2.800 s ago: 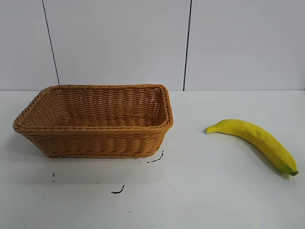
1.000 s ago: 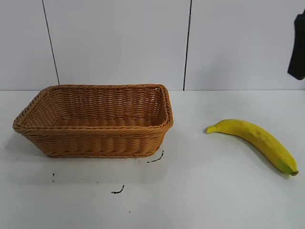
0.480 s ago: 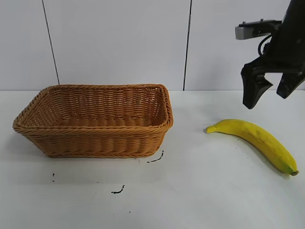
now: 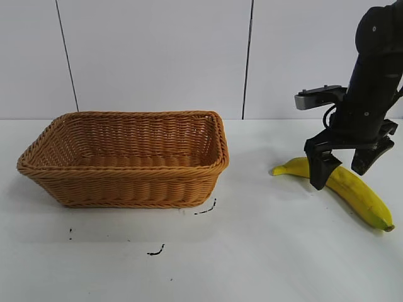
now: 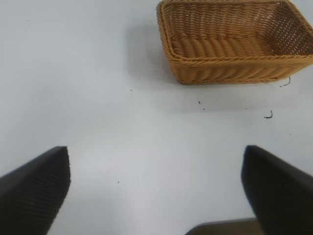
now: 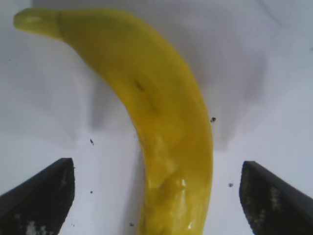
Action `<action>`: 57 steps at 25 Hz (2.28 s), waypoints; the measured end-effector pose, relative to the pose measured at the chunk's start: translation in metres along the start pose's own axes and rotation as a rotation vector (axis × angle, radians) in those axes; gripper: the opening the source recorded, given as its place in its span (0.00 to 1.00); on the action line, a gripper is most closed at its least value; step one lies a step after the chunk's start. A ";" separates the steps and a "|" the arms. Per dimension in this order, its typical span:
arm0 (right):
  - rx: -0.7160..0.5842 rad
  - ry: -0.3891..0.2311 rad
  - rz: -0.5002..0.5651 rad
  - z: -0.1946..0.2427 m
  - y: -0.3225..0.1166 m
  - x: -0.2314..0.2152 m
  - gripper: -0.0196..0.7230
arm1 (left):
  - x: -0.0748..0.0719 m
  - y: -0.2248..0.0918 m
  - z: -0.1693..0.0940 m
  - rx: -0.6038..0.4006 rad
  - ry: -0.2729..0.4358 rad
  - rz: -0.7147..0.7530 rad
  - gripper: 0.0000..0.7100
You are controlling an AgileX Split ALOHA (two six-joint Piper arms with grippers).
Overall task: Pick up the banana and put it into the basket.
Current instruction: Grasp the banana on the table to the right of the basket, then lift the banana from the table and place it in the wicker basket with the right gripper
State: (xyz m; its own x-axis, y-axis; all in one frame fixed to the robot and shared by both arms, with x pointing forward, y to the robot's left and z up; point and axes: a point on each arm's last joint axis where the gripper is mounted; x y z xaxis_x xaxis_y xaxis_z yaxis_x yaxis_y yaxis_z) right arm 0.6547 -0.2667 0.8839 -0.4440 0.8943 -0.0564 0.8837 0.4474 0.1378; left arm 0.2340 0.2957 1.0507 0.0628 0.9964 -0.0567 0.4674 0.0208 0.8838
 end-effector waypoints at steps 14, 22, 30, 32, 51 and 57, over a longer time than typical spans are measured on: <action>0.021 -0.020 0.019 0.005 0.001 -0.003 0.43 | 0.000 0.000 0.000 0.000 0.000 0.000 0.97; 0.029 -0.044 0.012 -0.029 0.019 -0.013 0.43 | 0.000 0.000 0.000 0.000 0.000 0.000 0.97; -0.058 -0.020 0.068 -0.113 0.055 -0.021 0.43 | 0.000 0.000 0.000 0.000 0.000 0.000 0.97; -0.120 -0.040 0.067 -0.131 0.065 -0.019 0.43 | 0.000 0.000 0.000 0.000 0.000 0.000 0.97; -0.581 -0.085 -0.590 -0.183 0.140 0.173 0.43 | 0.000 0.000 0.000 0.000 0.000 0.000 0.97; -0.702 -0.108 -0.761 -0.150 0.157 0.225 0.43 | 0.000 0.000 0.000 0.000 0.000 0.000 0.97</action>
State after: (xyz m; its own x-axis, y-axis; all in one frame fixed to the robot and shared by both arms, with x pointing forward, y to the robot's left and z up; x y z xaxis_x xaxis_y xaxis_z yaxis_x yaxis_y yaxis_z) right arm 0.6711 0.0032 1.0412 -0.8015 0.3903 -0.4530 0.0750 0.8172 0.5714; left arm 0.2340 0.2957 1.0507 0.0628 0.9964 -0.0567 0.4674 0.0208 0.8838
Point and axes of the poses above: a point on each arm's last joint axis where the gripper is mounted, z pointing out along that axis toward the gripper, x along the wrist's bending axis when the last joint is at zero, y = z × x, and after that the axes turned 3 degrees about -z, right-handed
